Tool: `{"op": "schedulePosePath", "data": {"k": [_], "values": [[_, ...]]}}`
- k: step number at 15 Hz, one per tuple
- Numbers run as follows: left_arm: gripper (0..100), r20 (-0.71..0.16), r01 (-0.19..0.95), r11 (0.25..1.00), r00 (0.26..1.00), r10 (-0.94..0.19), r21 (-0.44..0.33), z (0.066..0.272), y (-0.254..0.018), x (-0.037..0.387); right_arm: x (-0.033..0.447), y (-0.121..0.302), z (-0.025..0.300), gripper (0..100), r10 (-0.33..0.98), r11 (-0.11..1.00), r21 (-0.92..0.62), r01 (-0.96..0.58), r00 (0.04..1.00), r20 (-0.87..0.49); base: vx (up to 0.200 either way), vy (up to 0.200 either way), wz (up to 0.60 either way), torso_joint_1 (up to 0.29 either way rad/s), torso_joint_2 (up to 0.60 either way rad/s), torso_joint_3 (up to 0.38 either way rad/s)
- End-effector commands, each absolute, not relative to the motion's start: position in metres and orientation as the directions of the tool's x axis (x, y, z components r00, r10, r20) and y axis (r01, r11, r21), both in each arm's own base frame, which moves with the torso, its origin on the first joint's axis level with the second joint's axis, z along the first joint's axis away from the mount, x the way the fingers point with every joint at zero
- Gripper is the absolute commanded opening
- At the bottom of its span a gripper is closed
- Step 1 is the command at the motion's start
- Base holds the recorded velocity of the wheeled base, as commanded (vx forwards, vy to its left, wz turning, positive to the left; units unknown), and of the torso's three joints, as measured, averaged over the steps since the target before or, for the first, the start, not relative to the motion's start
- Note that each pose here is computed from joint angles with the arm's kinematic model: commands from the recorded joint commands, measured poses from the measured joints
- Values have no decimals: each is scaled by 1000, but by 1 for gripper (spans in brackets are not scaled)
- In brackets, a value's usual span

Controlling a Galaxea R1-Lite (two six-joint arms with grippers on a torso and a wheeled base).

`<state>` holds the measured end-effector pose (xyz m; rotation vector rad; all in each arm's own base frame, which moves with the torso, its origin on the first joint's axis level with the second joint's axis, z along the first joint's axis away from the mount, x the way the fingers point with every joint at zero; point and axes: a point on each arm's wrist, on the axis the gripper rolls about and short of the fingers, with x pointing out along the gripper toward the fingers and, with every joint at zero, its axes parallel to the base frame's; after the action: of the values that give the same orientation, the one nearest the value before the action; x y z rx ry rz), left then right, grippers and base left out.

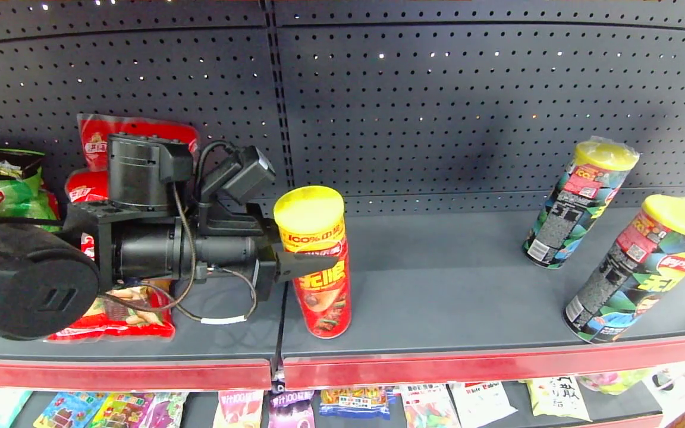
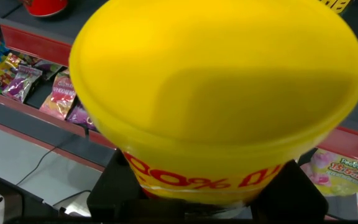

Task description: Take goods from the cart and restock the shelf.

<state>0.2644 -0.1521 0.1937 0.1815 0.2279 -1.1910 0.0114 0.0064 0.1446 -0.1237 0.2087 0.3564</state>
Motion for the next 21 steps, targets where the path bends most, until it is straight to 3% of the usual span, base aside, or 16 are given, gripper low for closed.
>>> {"op": "schedulePosePath", "data": {"k": [1,8,18,19,21], "values": [[0,-281,936,353,341,-897,10,190,-153,261,12,6,144,0,334,929,-83,-360,915,-226,0,0,0,0,0,0],[0,-305,941,338,316,-898,-19,192,-150,251,12,7,142,0,334,929,-80,-360,913,-237,0,0,0,0,0,0],[0,-341,940,339,312,-887,-21,179,-149,250,13,7,141,0,335,928,-79,-363,910,-245,0,0,0,0,0,0],[100,-341,941,338,311,-887,-20,178,-149,250,13,7,141,0,335,928,-78,-363,909,-247,0,0,0,0,0,0],[100,-342,940,341,314,-886,-21,178,-148,249,13,7,142,0,335,928,-80,-363,910,-245,0,0,0,0,0,0]]}}
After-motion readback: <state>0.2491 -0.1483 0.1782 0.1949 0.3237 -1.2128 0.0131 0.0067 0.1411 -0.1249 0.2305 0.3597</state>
